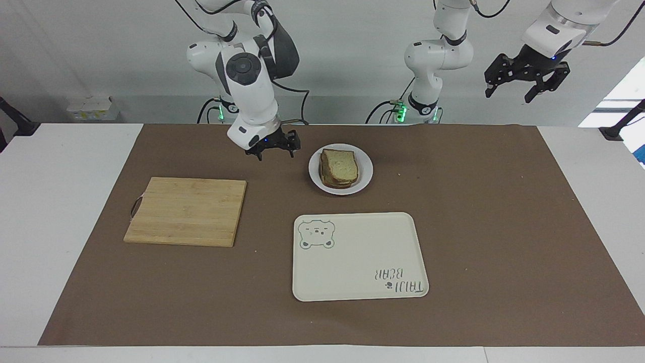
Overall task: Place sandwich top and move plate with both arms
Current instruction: 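Release the bread and withdraw the right gripper while the left gripper enters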
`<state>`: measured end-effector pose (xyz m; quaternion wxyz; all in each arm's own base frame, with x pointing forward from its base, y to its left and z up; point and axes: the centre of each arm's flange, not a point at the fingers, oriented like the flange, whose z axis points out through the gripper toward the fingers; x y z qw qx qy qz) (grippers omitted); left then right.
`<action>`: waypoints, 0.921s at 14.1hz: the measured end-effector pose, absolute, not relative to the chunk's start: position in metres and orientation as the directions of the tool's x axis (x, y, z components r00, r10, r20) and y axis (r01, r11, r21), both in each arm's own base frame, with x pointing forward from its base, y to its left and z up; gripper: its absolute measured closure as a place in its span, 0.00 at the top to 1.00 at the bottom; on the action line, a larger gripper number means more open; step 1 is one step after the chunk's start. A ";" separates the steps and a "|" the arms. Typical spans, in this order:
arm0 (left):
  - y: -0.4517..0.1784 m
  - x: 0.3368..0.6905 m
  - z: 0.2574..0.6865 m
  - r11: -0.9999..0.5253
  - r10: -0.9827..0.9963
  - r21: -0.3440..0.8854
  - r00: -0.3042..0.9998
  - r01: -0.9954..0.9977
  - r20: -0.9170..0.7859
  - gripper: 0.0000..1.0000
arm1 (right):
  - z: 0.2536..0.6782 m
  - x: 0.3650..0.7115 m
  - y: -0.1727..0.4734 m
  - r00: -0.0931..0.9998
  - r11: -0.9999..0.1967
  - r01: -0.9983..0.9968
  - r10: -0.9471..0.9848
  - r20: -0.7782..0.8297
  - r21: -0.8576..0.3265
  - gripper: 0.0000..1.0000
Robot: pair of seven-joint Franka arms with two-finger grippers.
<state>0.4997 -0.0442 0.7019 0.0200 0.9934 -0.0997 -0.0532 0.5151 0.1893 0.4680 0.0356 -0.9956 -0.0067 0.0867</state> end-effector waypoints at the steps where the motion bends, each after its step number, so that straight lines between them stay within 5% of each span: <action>1: -0.044 0.500 0.702 -0.980 -0.199 0.050 0.975 -0.195 -0.101 1.00 | 0.471 0.520 0.170 0.984 -0.997 -0.027 -0.014 -0.178 -0.071 1.00; 13: -0.043 0.505 0.701 -0.976 -0.201 0.106 0.976 -0.192 -0.079 1.00 | 0.490 0.541 0.016 0.956 -0.968 -0.251 -0.243 -0.163 -0.030 1.00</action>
